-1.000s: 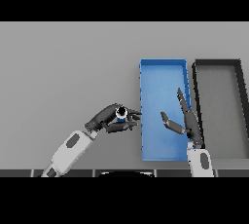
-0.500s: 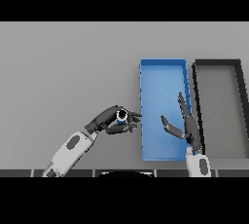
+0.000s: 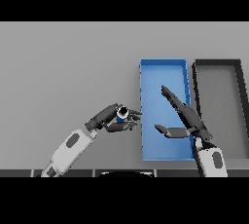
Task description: Pick up the blue pipe and place it into the blue bin.
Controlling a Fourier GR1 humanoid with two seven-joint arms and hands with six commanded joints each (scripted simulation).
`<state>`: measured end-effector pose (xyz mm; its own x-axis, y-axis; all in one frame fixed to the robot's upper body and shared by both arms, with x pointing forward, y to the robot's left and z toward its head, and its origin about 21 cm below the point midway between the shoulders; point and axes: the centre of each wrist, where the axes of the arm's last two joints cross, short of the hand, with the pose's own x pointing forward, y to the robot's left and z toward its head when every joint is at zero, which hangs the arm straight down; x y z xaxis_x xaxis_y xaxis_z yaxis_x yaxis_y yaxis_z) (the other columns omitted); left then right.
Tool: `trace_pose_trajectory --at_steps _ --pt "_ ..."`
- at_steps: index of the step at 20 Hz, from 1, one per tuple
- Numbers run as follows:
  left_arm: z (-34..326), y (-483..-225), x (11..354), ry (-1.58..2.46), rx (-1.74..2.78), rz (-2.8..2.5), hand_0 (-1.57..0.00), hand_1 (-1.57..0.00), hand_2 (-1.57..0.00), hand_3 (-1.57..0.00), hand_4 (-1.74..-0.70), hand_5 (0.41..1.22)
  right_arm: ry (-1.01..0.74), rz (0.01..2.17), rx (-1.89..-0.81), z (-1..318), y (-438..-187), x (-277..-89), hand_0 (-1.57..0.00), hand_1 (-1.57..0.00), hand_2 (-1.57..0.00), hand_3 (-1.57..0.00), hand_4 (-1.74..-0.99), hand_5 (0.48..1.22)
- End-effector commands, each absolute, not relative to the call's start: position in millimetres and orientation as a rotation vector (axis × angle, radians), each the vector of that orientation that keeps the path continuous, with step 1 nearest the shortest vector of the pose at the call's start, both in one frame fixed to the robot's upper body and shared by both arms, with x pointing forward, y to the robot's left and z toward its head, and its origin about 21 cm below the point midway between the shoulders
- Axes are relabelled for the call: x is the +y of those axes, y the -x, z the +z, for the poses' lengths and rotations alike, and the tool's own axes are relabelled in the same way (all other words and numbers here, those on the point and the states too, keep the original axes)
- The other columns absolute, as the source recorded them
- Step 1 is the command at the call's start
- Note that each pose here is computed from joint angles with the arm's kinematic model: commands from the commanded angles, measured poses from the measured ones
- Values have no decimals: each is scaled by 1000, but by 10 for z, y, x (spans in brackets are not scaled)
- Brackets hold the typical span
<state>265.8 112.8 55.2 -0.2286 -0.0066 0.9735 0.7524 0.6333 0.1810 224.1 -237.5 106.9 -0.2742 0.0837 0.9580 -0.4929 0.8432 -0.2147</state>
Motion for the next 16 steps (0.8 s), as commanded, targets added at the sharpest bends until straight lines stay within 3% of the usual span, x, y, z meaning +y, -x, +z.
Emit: trace_pose_trajectory --at_steps 1,9,16 --pt "539 -2644 1126 628 -1663 -798 -1571 -1571 -1571 -1439 -1731 1221 -351 630 -1763 1139 -2216 -2317 1 1 1 1 -1286 520" --pt "516 -2655 1074 609 -1648 -804 -1571 -1571 -1571 -1437 -1732 1221 -507 949 -1748 1697 -2452 -1850 1 1 1 1 -1303 532" --pt "500 -2711 1113 660 -1657 -803 -1571 -1571 -1571 -1494 -1732 1221 -588 1098 -1689 1759 -2632 -1429 1 1 1 1 -1241 532"
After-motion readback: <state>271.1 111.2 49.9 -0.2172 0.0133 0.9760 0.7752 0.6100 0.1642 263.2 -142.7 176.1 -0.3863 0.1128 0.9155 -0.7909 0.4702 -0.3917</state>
